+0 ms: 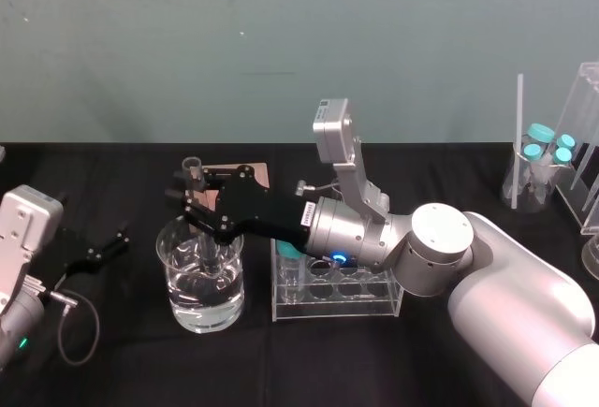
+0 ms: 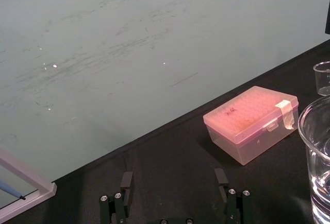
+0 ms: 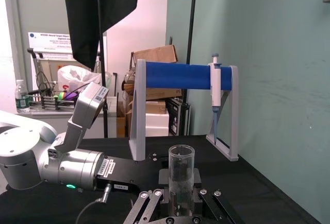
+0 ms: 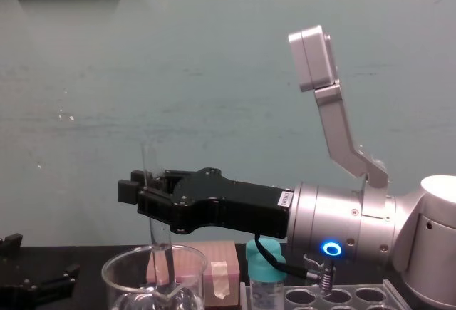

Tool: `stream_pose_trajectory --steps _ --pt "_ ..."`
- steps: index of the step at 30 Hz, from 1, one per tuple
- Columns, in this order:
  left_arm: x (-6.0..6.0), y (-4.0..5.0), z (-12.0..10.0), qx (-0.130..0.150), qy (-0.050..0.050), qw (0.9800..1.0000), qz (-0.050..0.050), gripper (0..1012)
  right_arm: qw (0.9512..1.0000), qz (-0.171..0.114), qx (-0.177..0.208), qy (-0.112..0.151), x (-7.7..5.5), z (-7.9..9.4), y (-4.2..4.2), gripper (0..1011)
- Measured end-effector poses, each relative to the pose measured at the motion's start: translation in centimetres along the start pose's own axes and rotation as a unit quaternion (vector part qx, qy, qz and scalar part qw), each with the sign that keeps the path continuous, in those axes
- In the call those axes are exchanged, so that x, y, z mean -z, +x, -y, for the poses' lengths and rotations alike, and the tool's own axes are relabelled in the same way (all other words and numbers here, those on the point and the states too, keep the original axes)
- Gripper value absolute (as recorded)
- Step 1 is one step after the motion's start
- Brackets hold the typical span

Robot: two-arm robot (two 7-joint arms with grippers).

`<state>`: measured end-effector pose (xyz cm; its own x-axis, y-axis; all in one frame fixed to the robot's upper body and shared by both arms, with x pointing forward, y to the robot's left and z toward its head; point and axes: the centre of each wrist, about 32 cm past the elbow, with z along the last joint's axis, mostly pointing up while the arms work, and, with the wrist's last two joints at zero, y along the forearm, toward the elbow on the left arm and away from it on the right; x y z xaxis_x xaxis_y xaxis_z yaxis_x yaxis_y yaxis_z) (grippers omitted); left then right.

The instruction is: Hold the test tube with one hand and immerse one end into the beaker, then return it to the test tube rack.

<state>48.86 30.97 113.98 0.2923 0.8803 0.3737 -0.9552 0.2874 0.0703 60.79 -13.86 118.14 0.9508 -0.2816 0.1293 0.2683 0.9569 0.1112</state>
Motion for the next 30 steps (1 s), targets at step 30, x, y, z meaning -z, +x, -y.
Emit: stream_pose_trajectory --steps 30 --pt "0.00 0.00 0.00 0.000 0.000 1.0000 0.000 1000 1.0000 0.000 0.000 0.000 0.00 0.00 0.00 244"
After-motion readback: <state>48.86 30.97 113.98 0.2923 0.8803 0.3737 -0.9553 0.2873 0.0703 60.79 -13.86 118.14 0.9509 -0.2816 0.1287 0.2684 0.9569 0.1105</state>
